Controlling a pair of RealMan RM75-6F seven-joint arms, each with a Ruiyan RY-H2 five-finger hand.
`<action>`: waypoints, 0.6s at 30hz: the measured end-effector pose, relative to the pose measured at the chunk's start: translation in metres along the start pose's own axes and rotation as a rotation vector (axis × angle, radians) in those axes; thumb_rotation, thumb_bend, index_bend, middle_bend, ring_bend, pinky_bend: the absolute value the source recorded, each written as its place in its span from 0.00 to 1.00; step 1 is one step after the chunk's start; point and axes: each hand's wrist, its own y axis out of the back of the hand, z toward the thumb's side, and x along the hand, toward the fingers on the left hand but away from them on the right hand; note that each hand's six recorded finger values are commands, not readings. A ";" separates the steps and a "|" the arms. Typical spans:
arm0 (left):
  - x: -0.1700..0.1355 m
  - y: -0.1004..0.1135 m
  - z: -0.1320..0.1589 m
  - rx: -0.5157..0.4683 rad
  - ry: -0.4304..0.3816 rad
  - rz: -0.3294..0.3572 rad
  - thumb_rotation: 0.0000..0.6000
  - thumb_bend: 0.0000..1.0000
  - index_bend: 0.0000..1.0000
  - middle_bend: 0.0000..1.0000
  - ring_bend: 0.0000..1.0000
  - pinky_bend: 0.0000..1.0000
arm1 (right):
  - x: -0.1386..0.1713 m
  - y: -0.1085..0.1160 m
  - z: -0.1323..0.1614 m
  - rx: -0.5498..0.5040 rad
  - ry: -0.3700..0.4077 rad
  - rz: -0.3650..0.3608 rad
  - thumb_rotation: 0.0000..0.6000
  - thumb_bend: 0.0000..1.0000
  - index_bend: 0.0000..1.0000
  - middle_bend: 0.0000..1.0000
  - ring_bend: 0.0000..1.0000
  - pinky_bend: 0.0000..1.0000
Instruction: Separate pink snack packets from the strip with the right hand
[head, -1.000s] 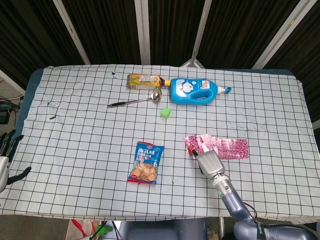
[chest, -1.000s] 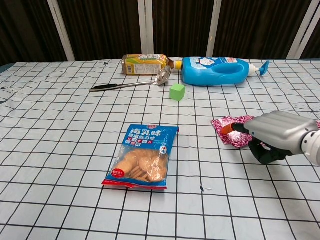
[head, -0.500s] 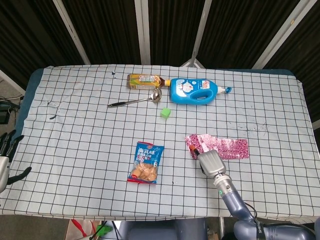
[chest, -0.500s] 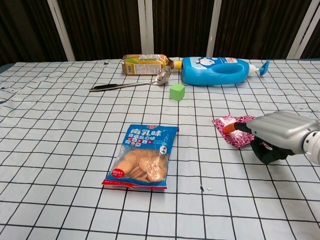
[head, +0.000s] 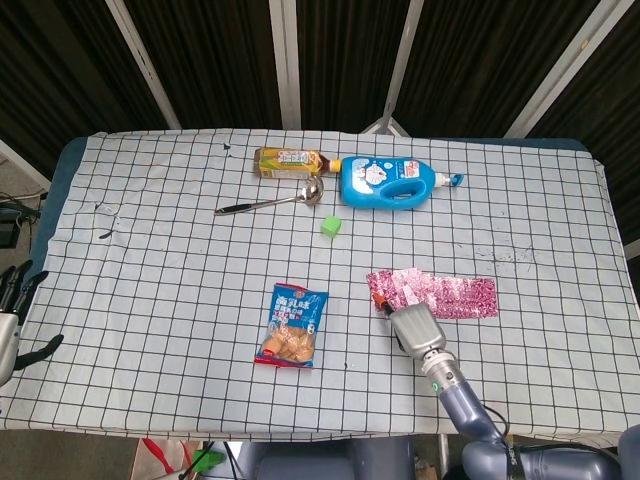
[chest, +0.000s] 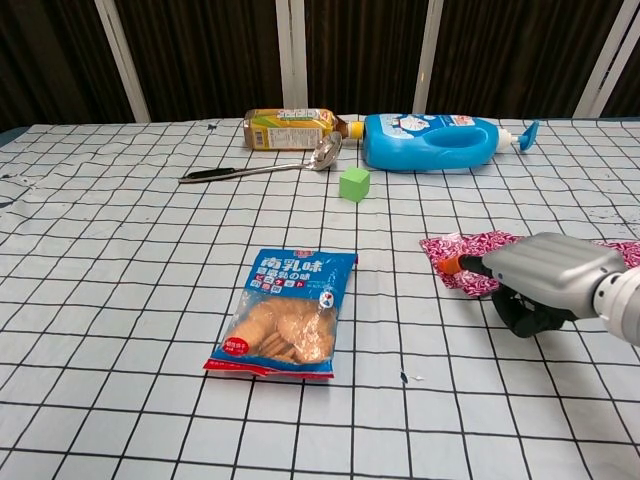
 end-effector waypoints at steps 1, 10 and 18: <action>0.000 0.000 0.000 -0.001 -0.001 -0.001 1.00 0.27 0.13 0.02 0.00 0.12 | 0.000 0.000 0.002 0.000 0.003 0.000 1.00 0.83 0.14 0.83 0.82 0.60; -0.001 0.002 -0.001 -0.010 -0.001 0.000 1.00 0.28 0.13 0.02 0.00 0.12 | -0.003 0.000 0.023 0.006 0.035 0.002 1.00 0.83 0.14 0.83 0.82 0.60; 0.000 0.002 -0.001 -0.017 -0.002 -0.008 1.00 0.27 0.13 0.02 0.00 0.12 | -0.002 0.001 0.042 0.020 0.064 0.005 1.00 0.83 0.14 0.83 0.82 0.60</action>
